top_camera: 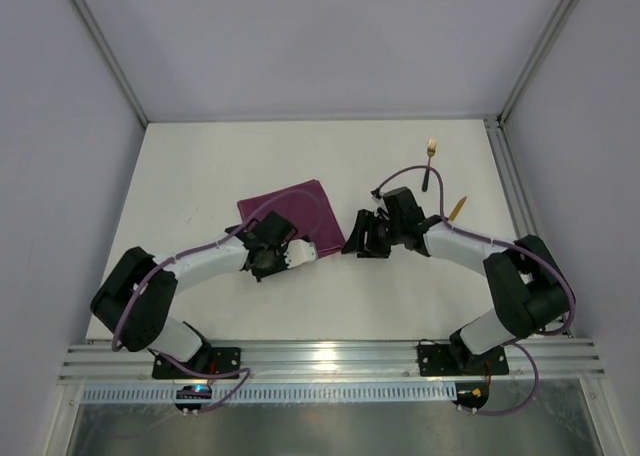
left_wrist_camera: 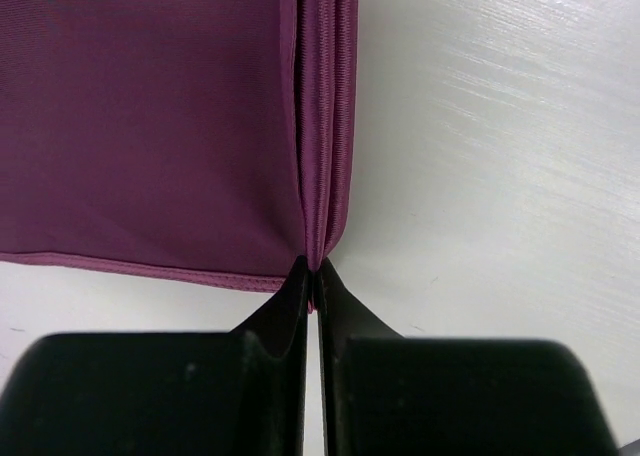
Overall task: Fold the napkin into a case and place the utensils inside
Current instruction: Pick up the upper triangle-folded napkin from the center of the board.
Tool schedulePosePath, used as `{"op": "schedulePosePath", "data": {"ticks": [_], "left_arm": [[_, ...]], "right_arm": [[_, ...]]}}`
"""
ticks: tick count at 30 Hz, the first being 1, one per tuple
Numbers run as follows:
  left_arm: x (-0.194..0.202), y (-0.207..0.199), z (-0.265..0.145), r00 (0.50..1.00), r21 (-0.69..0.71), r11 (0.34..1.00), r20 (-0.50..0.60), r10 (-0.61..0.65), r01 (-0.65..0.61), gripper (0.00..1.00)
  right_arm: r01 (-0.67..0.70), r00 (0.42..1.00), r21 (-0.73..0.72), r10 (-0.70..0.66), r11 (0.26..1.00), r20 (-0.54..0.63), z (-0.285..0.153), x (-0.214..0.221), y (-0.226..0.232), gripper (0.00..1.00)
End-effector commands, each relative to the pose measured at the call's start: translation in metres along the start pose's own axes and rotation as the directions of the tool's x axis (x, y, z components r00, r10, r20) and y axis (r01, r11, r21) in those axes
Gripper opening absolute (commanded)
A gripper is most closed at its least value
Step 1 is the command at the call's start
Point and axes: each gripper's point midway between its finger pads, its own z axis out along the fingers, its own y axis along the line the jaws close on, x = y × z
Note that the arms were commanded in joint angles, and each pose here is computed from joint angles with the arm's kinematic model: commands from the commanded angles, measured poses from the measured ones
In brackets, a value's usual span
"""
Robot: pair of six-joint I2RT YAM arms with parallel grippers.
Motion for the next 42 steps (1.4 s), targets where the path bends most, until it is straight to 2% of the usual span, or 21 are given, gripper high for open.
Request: {"op": "schedulePosePath", "data": {"ticks": [1,2,5,10,25,34,39,42], "left_arm": [[-0.012,0.010,-0.019,0.998,-0.045,0.999,0.061,-0.027,0.030,0.00],[-0.012,0.010,-0.023,0.997,-0.043,0.999,0.066,-0.030,0.033,0.00],[-0.017,0.011,-0.029,0.996,-0.042,0.998,0.084,-0.036,0.039,0.00],[-0.025,0.014,-0.039,0.992,-0.049,0.998,0.117,-0.041,0.047,0.00],[-0.035,0.018,-0.054,0.985,-0.060,0.997,0.168,-0.043,0.054,0.00],[-0.038,0.012,-0.059,0.980,-0.030,0.999,0.195,-0.038,0.045,0.00],[-0.040,0.010,-0.064,0.977,-0.027,0.999,0.212,-0.036,0.042,0.00],[-0.038,0.009,-0.066,0.977,-0.025,0.999,0.212,-0.034,0.040,0.00]], "right_arm": [[-0.127,0.981,-0.187,0.151,0.974,0.122,-0.004,-0.011,0.053,0.61],[-0.203,0.968,-0.198,0.227,0.959,0.108,-0.001,-0.005,0.056,0.61],[-0.235,0.955,-0.195,0.263,0.952,0.134,0.012,-0.002,0.070,0.62],[-0.415,0.886,-0.204,0.445,0.887,0.133,0.032,-0.004,0.064,0.62],[-0.578,0.796,-0.130,0.592,0.805,0.125,0.058,0.010,0.039,0.63],[-0.664,0.713,-0.110,0.671,0.739,0.205,0.069,0.004,0.016,0.63],[-0.685,0.687,-0.089,0.681,0.723,0.253,0.072,0.000,0.002,0.62],[-0.695,0.675,-0.085,0.688,0.714,0.265,0.073,0.002,-0.004,0.57]]}}
